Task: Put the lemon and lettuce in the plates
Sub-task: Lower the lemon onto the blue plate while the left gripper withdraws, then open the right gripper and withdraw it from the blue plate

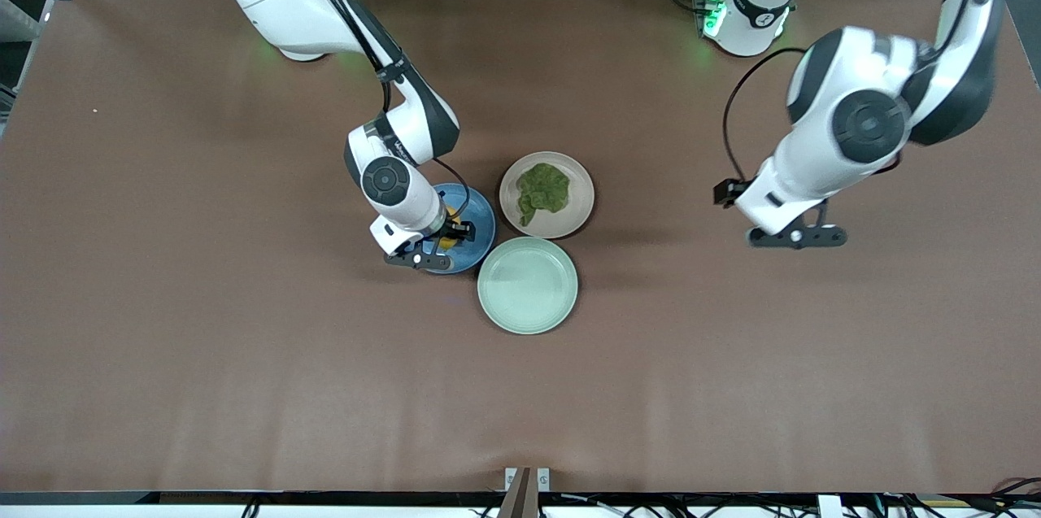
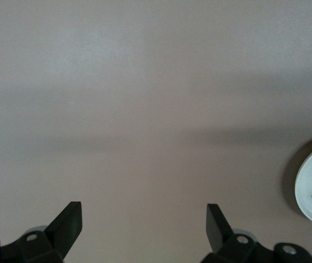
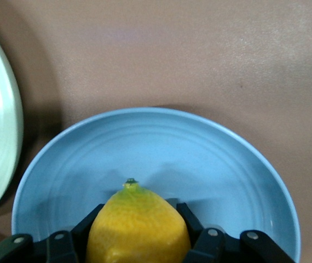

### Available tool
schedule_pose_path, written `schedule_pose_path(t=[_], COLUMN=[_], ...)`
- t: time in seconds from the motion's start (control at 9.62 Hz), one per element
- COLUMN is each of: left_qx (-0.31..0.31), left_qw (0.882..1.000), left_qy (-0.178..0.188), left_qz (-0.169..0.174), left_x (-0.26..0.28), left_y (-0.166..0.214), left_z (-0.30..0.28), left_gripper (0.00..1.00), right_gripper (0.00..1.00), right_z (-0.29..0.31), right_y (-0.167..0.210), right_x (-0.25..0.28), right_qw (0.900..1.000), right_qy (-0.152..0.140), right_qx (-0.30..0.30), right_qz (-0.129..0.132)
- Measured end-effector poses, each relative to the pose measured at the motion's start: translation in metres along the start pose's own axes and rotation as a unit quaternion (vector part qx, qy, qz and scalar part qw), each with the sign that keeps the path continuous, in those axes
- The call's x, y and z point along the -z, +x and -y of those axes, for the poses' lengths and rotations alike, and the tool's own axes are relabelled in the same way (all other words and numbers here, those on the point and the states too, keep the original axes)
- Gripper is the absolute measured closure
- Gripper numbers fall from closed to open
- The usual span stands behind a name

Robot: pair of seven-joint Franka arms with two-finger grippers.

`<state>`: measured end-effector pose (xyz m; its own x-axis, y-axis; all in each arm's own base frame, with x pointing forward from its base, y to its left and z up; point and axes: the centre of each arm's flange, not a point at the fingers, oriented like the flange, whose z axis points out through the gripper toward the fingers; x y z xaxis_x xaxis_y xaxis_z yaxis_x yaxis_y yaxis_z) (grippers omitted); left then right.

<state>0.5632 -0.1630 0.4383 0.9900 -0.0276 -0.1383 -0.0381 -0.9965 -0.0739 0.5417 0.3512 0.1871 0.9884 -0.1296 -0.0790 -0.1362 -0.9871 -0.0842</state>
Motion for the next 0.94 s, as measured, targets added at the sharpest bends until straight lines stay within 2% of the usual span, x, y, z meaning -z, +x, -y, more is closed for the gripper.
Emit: schedule_pose_path(t=[0.21, 0.31, 0.42, 0.62, 0.94], left_qx=[0.005, 0.006, 0.008, 0.02, 0.027], left_qw=[1.0, 0.999, 0.999, 0.996, 0.991], left_qy=[-0.005, -0.007, -0.009, -0.018, -0.029], left_qz=[-0.027, -0.039, -0.053, -0.087, -0.124], left_x=[0.031, 0.044, 0.058, 0.092, 0.132], left_y=[-0.011, -0.017, -0.02, -0.022, -0.032], left_z=[0.011, 0.012, 0.015, 0.027, 0.035], left_gripper=[0.0, 0.0, 0.0, 0.0, 0.0], right_gripper=[0.33, 0.21, 0.16, 0.14, 0.0], right_z=[-0.001, -0.001, 0.0, 0.0, 0.001], right_y=[0.0, 0.001, 0.001, 0.001, 0.003], right_x=[-0.004, -0.005, -0.005, -0.004, -0.002], right_qw=[1.0, 1.0, 1.0, 1.0, 1.0], right_qy=[0.0, 0.0, 0.001, 0.001, 0.003], right_qx=[0.0, 0.0, 0.0, 0.0, -0.001], right_qz=[-0.001, -0.002, -0.002, -0.002, -0.004])
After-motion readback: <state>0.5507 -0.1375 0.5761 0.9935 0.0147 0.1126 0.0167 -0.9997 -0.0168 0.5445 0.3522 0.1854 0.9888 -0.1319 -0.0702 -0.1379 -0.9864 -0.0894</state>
